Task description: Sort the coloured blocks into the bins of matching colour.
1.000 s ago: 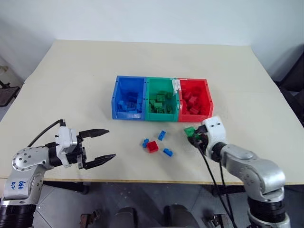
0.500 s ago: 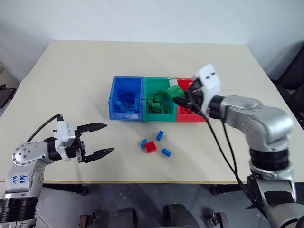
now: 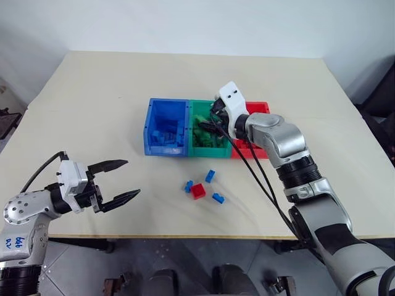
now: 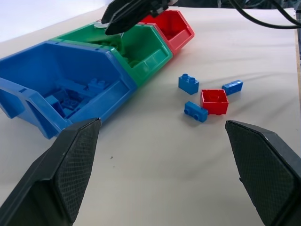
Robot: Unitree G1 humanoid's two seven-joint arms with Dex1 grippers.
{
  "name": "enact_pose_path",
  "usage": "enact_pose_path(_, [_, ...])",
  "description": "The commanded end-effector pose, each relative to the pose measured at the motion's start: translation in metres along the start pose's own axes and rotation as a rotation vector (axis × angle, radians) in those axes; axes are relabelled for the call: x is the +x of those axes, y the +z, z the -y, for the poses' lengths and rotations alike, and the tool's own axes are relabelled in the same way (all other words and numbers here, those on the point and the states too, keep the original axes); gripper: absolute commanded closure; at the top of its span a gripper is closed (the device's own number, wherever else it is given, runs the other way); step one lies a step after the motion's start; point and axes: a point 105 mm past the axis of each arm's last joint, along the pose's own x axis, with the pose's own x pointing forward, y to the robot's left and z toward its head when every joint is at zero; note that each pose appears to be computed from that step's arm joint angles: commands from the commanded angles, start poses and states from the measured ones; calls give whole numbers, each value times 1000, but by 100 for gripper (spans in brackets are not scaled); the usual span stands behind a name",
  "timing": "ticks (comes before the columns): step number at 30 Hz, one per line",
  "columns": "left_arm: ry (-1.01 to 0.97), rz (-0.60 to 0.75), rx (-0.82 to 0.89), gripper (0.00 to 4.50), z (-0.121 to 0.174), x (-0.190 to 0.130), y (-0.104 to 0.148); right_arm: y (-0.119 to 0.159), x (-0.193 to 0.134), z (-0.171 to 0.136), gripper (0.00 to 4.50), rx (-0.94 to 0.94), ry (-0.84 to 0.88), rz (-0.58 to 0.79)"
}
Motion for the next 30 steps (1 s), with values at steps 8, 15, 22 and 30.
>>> enact_pose_path(8, [-69,63,40,0,-14,25,9,-1,-76,-12,2,-55,180,97])
enact_pose_path(15, [-87,62,22,0,-23,26,0,-51,-180,-15,2,-102,323,94])
enact_pose_path(22, [-124,5,-42,0,-15,8,-14,-95,-263,-2,2,-35,325,-92])
enact_pose_path(30, [-111,12,-22,0,-16,8,-11,-99,-242,-27,2,-56,414,-107])
